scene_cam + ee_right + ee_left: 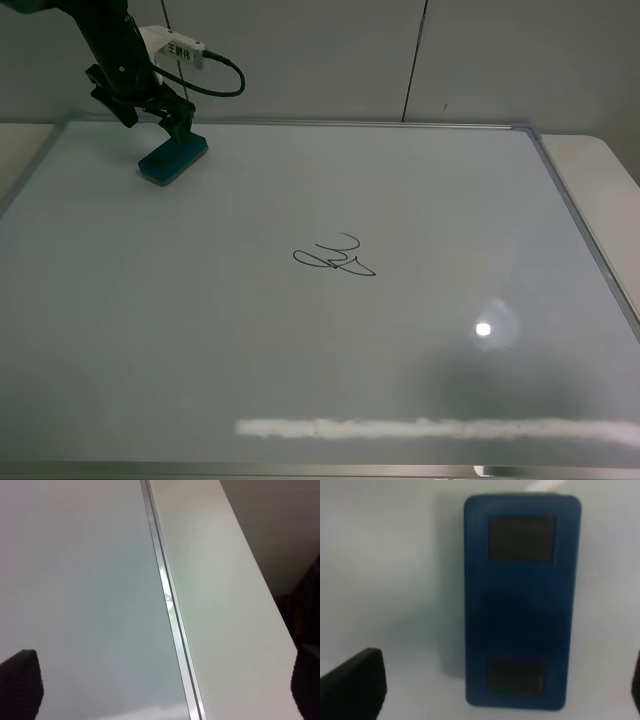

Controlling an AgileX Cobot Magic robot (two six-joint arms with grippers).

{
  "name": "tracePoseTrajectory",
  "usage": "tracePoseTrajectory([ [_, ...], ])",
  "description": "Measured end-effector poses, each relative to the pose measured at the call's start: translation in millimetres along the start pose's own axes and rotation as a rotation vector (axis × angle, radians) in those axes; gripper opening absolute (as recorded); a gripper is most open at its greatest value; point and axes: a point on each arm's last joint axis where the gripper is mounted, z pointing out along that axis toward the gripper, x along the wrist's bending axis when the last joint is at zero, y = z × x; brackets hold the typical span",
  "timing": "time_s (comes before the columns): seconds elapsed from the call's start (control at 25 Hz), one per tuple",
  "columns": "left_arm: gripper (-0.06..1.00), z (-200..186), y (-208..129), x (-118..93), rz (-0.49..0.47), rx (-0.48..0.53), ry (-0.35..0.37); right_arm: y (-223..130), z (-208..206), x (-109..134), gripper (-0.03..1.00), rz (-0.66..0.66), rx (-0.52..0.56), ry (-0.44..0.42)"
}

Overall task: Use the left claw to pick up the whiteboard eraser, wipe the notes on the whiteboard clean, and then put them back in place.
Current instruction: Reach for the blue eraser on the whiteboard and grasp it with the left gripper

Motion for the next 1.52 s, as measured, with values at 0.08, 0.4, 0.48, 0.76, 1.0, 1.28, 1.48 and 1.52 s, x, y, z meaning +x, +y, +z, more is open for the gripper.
tracePoseTrajectory([
  [0.08,0.98,8,1,0,0.014,0.004,-0.005,0,0,0,0.99,0.000,0.000,0.000],
  [0.4,0.98,29,1,-2,0.055,0.017,-0.029,0,0,0,0.99,0.000,0.000,0.000],
  [0.48,0.98,30,3,-2,0.053,-0.007,-0.035,0,0,0,0.99,0.000,0.000,0.000],
  [0.76,0.98,30,1,9,0.023,-0.032,-0.044,0,0,0,0.99,0.000,0.000,0.000],
  [1.0,0.98,38,-3,10,0.016,-0.002,-0.056,0,0,0,0.99,0.000,0.000,0.000],
  [1.28,0.98,61,-8,6,0.023,0.045,-0.072,0,0,0,0.99,0.000,0.000,0.000],
  [1.48,0.98,61,-6,3,0.028,0.037,-0.071,0,0,0,0.99,0.000,0.000,0.001],
  [1.52,0.98,60,-6,3,0.028,0.037,-0.071,0,0,0,0.99,0.000,0.000,0.001],
])
